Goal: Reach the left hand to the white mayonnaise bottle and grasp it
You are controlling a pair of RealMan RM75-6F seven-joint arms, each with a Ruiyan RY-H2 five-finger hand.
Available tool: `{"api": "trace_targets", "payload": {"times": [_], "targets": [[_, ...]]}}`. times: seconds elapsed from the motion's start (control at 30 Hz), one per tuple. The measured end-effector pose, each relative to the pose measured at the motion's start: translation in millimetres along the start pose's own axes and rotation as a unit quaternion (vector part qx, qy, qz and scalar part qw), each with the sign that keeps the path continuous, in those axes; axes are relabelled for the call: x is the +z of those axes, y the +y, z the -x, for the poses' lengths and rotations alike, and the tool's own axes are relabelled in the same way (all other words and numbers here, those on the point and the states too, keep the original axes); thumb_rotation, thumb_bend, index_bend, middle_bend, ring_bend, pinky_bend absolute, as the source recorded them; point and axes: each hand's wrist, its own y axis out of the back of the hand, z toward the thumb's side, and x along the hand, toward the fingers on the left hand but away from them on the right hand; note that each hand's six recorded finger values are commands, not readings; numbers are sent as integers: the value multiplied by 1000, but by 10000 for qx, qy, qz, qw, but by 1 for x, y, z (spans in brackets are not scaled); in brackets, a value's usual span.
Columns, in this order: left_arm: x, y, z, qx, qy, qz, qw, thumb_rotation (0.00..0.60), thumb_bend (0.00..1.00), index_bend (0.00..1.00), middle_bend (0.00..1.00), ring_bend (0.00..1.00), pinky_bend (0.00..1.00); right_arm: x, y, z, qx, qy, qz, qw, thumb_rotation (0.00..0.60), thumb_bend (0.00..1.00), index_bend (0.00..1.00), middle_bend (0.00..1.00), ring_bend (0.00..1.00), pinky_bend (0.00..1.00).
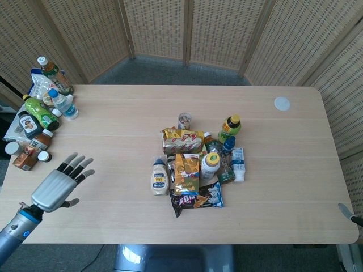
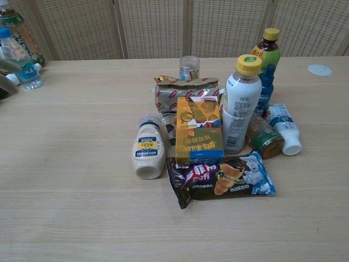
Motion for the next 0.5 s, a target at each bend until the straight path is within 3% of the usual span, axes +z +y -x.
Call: {"api": "trace_targets", "payload": {"times": [0.17, 0.5], "targets": [[17, -11, -35, -443, -464, -743, 9952, 600, 0, 208, 0, 0, 0, -2, 2, 1, -19, -19, 52, 10000, 600, 0, 0, 0, 0, 0], [61, -19, -102, -491, -825, -1796, 9790, 600, 0, 120, 0, 0, 0, -5, 11, 1, -70, -42, 230, 9997, 600, 0, 0, 0, 0, 0]]}}
